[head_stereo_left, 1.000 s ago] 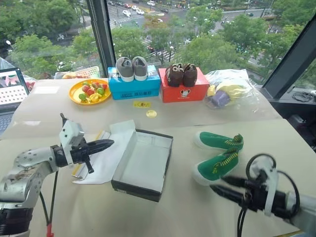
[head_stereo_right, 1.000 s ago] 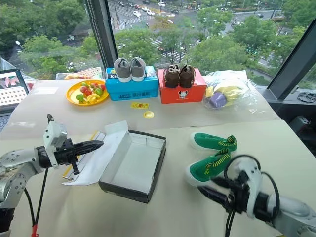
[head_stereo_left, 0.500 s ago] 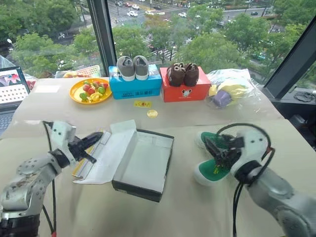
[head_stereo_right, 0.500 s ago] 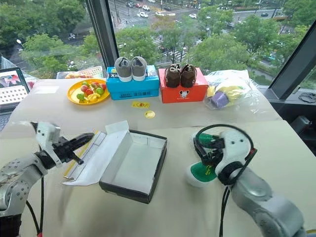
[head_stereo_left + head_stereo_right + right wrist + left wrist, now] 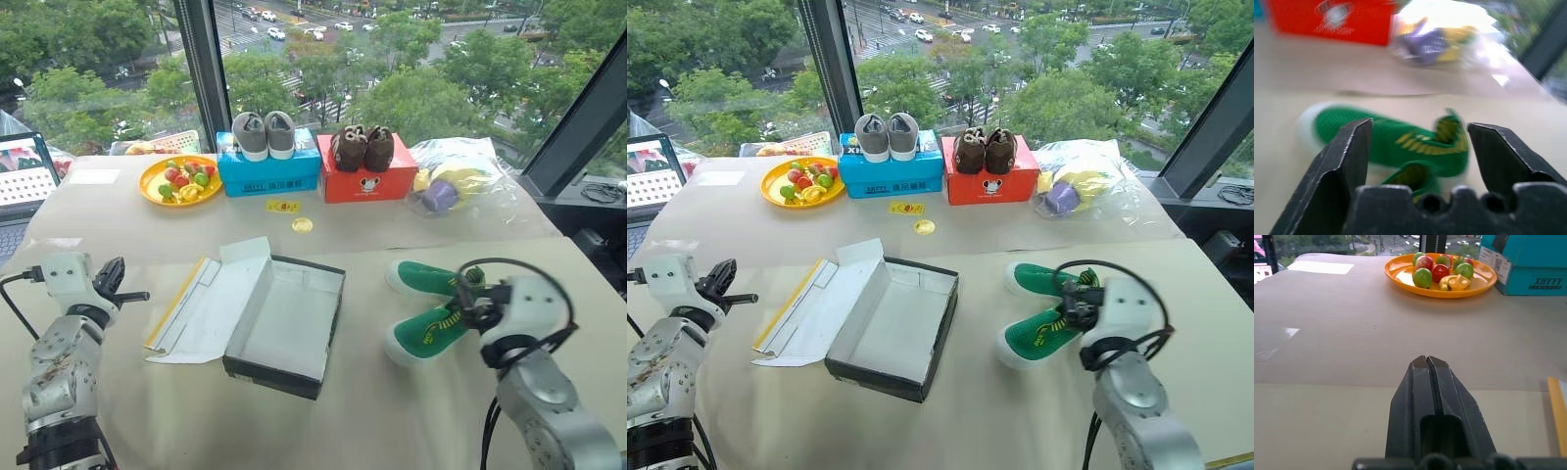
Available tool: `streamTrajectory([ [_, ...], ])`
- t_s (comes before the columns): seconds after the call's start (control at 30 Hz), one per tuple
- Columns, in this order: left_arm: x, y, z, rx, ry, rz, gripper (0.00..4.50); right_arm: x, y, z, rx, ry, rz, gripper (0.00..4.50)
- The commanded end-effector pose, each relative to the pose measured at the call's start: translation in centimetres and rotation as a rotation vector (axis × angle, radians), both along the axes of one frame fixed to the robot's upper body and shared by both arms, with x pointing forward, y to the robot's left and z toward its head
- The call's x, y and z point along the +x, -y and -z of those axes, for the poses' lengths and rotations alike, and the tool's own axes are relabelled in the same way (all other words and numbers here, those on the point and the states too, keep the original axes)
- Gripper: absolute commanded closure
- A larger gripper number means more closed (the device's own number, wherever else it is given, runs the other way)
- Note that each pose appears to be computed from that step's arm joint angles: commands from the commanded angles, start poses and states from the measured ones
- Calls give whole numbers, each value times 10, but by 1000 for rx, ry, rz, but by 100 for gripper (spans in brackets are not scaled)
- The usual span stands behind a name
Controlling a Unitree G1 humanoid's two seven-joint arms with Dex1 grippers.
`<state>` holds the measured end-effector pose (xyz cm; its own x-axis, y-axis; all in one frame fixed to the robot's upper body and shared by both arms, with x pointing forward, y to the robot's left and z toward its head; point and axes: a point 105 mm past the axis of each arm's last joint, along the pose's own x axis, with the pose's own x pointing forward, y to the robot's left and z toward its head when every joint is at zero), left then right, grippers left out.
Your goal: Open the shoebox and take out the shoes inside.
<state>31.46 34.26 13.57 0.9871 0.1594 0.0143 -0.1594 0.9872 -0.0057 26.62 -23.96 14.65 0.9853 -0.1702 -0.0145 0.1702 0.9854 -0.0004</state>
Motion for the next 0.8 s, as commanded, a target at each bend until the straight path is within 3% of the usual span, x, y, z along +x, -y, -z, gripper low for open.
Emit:
streamTrajectory([
  [0.03,1,-1,-13,13,48,14,450,-8,-5,-2,41,20,-126,75],
  [0.33,-2,-3,6,14,1,20,450,-26,11,36,-32,-77,-118,75],
  [0.8,0,2,2,10,24,42,450,-24,3,45,-41,-85,-134,75],
])
